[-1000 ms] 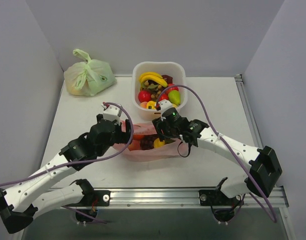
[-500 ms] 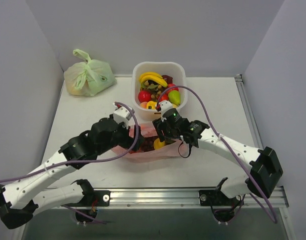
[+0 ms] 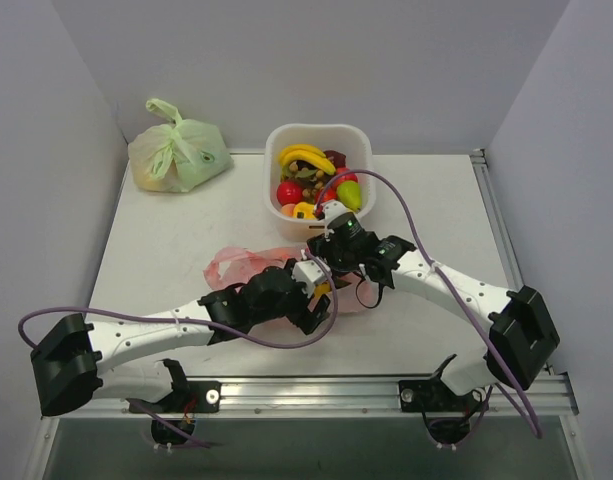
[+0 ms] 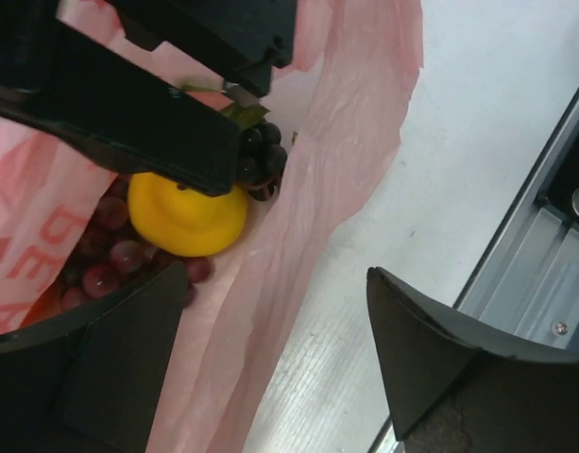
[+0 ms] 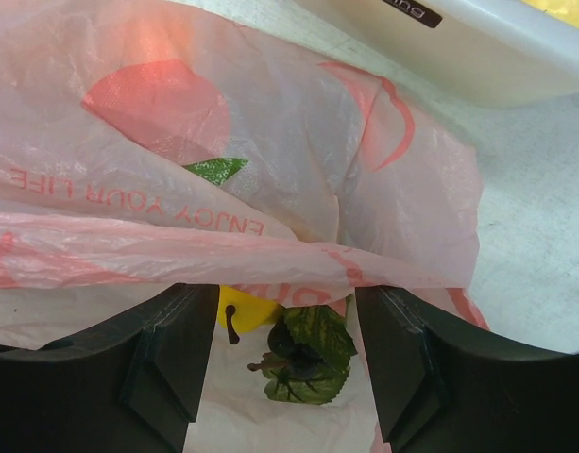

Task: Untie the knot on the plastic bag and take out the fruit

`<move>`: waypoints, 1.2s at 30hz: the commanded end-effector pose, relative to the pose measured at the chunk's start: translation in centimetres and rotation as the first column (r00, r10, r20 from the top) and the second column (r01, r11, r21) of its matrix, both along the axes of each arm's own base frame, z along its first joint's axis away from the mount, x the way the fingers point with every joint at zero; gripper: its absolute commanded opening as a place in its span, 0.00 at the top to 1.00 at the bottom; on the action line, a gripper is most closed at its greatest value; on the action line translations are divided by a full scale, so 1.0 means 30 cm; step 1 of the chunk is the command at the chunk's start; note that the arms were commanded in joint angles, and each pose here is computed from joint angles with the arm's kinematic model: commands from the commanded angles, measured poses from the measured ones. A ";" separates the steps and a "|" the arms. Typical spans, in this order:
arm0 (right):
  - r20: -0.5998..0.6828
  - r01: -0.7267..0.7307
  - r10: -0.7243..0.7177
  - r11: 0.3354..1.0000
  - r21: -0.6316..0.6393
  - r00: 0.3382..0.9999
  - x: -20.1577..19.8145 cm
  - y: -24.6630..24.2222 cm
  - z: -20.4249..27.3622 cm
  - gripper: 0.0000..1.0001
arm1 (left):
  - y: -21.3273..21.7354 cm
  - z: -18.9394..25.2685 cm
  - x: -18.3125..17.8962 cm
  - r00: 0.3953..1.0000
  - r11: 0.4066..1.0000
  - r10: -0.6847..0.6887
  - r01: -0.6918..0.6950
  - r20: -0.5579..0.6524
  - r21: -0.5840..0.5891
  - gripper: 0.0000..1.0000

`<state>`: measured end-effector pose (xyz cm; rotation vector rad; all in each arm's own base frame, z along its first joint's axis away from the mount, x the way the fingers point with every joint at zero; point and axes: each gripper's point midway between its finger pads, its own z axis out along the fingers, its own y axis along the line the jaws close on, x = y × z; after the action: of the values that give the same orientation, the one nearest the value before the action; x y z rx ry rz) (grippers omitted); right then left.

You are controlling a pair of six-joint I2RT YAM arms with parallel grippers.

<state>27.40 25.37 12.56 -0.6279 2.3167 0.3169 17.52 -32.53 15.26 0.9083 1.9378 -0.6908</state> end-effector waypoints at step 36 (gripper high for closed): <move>0.068 0.110 -0.113 0.993 0.051 0.991 0.037 -0.087 0.140 0.33 | 0.047 0.326 -0.062 0.994 0.973 0.109 -0.102 0.025 -0.207 0.08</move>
<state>30.09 25.51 20.29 -0.4574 2.1505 0.4313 13.73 -33.89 22.41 0.8737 1.8030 -0.8982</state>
